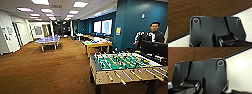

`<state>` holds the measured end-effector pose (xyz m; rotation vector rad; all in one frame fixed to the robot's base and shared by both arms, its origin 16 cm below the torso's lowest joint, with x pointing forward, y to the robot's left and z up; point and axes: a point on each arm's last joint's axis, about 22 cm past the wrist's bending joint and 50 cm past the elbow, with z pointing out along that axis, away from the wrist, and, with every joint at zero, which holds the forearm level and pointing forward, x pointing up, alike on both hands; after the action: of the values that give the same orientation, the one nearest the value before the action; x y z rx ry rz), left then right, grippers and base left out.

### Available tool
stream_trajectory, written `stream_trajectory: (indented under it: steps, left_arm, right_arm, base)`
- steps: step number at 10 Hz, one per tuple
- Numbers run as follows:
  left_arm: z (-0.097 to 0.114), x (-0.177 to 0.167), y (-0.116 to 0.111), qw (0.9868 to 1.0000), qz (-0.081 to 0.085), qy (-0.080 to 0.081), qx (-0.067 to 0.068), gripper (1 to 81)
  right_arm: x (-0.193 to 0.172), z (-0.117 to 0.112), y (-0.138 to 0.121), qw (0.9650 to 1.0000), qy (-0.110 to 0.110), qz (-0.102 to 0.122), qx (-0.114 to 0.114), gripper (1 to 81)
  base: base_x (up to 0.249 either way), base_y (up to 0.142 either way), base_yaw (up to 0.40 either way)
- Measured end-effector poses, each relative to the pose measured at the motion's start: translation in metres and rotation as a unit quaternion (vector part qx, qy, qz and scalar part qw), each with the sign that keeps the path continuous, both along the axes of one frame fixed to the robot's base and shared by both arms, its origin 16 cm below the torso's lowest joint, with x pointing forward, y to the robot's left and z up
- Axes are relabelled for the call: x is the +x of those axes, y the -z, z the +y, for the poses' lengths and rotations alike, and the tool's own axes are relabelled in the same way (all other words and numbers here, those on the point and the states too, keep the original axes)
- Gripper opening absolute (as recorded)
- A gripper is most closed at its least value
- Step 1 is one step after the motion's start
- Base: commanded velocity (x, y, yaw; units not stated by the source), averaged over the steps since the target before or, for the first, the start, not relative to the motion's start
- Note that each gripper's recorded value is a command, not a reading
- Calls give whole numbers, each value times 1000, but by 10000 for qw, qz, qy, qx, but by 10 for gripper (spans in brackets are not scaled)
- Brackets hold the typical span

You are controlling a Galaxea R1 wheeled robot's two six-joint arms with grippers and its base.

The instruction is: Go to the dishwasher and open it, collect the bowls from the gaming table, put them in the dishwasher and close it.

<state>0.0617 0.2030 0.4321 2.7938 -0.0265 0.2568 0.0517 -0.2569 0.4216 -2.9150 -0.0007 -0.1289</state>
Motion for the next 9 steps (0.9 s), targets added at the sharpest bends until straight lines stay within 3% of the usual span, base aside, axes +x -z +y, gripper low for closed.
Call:
stream_trajectory:
  steps: [2, 4, 6, 8, 9]
  left_arm:
    - [-10, -3, -1, 10000, 15, 9, -73, 811]
    - [8, 1, 1, 10000, -2, -6, 52, 811]
    - [-9, 4, -2, 10000, -38, 3, -69, 811]
    - [9, -7, 1, 10000, 37, -1, 59, 811]
    - [7, -2, 0, 10000, 2, -3, 47, 811]
  right_arm:
    - [-1, -5, 0, 10000, 3, 3, -41, 811]
    - [3, 14, -1, 10000, -13, -18, 91, 811]
    - [2, -7, 0, 10000, 9, -28, -56, 811]
    - [-6, 14, 0, 10000, -16, 25, 82, 811]
    - [2, 9, 0, 10000, -10, -24, 56, 811]
  base:
    - [132, 82, 0]
    - [137, 79, 0]
    - [142, 79, 0]
    - [142, 79, 0]
    - [142, 79, 0]
